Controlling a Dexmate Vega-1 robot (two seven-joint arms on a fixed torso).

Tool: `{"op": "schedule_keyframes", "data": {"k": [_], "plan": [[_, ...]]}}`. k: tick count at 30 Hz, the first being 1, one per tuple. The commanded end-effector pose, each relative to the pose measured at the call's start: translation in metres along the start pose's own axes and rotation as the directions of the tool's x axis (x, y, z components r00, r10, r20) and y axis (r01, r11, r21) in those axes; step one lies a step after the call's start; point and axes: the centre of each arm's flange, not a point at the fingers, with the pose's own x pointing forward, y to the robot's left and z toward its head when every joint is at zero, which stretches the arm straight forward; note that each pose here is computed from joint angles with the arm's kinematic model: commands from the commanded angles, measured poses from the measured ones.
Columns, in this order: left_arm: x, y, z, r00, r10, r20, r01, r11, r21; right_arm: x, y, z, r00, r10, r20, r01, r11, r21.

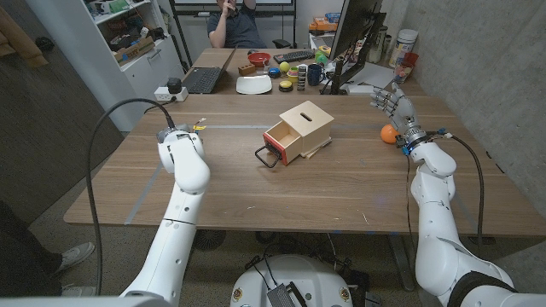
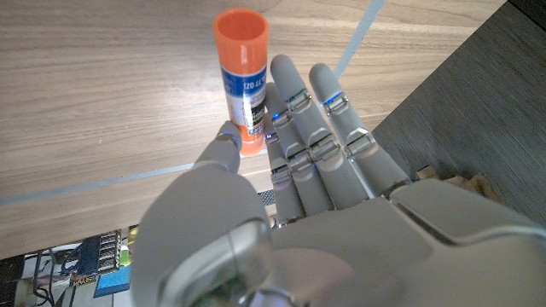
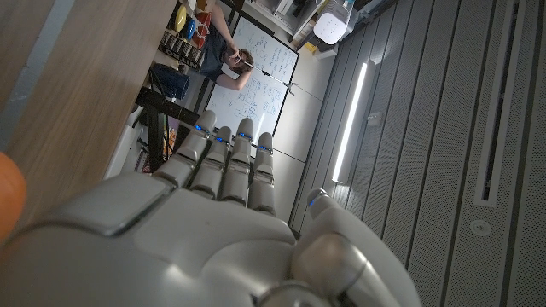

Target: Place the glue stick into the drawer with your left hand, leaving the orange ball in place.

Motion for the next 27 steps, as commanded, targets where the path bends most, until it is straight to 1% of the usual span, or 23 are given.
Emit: {"op": "schedule_keyframes", "data": {"k": [1,5,8,10,12,14,17,20,23,27], "plan": [[-0.008,0.018,0.005,0.998,0.053,0.032,-0.053,0.999,0.003,-0.008,-0.001,0.003,1.0,-0.005,0.015,0.005,1.0,-0.002],[-0.009,0.024,0.008,0.998,0.062,0.028,-0.062,0.998,0.008,-0.011,-0.002,0.004,1.0,-0.008,0.017,0.008,1.0,-0.005],[-0.011,0.028,0.01,0.996,0.084,0.042,-0.084,0.996,0.012,-0.014,-0.001,0.004,1.0,-0.008,0.022,0.008,1.0,-0.004],[-0.011,0.03,0.012,0.995,0.088,0.037,-0.089,0.996,0.014,-0.015,0.0,0.005,1.0,-0.01,0.026,0.01,1.0,-0.009],[-0.011,0.031,0.014,0.995,0.092,0.045,-0.092,0.996,0.007,-0.017,0.0,0.006,0.999,-0.006,0.032,0.006,1.0,-0.007],[-0.011,0.032,0.016,0.993,0.102,0.062,-0.103,0.995,0.015,-0.018,0.0,0.007,0.999,-0.005,0.037,0.005,1.0,-0.01],[-0.011,0.035,0.019,0.99,0.12,0.068,-0.121,0.993,0.011,-0.02,0.001,0.009,0.999,-0.002,0.043,0.003,1.0,-0.017],[-0.01,0.036,0.023,0.984,0.145,0.101,-0.146,0.989,0.0,-0.021,0.001,0.011,0.999,-0.002,0.049,0.003,1.0,-0.027],[-0.011,0.037,0.028,0.979,0.167,0.119,-0.169,0.986,0.002,-0.023,0.002,0.012,0.999,0.001,0.054,0.001,1.0,-0.026],[-0.011,0.039,0.034,0.976,0.168,0.137,-0.171,0.985,0.013,-0.026,0.001,0.014,0.998,0.001,0.059,0.001,0.999,-0.036]]}}
